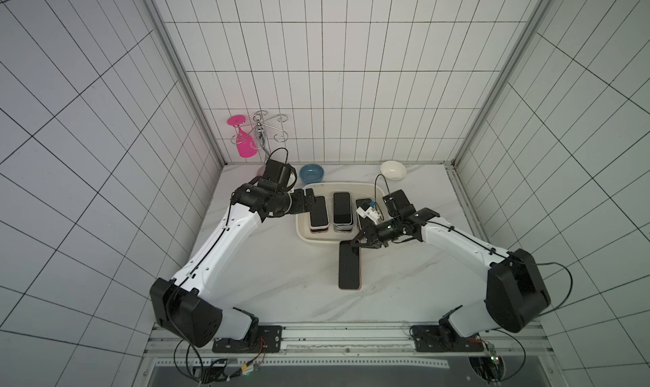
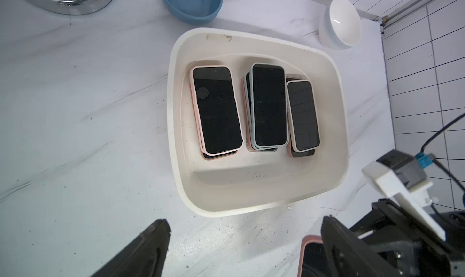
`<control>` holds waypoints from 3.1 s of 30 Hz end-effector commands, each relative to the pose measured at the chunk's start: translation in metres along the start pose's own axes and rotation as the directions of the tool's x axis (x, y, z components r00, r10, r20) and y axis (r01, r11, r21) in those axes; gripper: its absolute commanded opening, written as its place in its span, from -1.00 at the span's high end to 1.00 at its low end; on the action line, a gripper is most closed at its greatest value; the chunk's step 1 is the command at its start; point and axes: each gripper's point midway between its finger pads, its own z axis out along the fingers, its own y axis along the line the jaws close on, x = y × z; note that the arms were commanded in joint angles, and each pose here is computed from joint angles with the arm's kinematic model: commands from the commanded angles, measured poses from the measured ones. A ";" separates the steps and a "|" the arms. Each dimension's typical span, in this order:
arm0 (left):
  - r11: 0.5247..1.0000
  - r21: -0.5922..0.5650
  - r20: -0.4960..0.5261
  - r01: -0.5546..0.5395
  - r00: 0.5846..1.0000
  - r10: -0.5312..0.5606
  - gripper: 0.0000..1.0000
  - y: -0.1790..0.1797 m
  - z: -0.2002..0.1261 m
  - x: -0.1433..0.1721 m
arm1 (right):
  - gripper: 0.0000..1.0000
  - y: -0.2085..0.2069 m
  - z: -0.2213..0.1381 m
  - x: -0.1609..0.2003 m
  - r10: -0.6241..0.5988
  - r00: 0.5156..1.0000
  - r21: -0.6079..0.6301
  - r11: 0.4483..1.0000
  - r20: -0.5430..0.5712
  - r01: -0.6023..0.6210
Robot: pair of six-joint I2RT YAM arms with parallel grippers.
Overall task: Take the phone out of the storage box
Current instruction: Place the phone at the center of the board, then pick up the phone from the storage box.
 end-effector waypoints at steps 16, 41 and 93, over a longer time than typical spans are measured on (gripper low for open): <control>0.996 -0.082 0.000 0.029 1.000 -0.029 -0.96 0.028 0.014 0.015 | 1.00 -0.027 0.099 0.002 0.114 0.990 0.015 0.993 -0.085 -0.113; 0.996 -0.088 -0.025 0.026 0.999 -0.028 -0.95 0.019 0.036 0.020 | -0.13 -0.074 0.059 0.020 0.213 0.977 0.100 0.972 -0.006 -0.212; 0.927 -0.375 -0.208 -0.019 0.976 -0.064 -0.50 0.046 0.218 0.005 | -0.49 -0.047 -0.055 -0.007 0.021 0.984 0.312 0.947 0.179 -0.077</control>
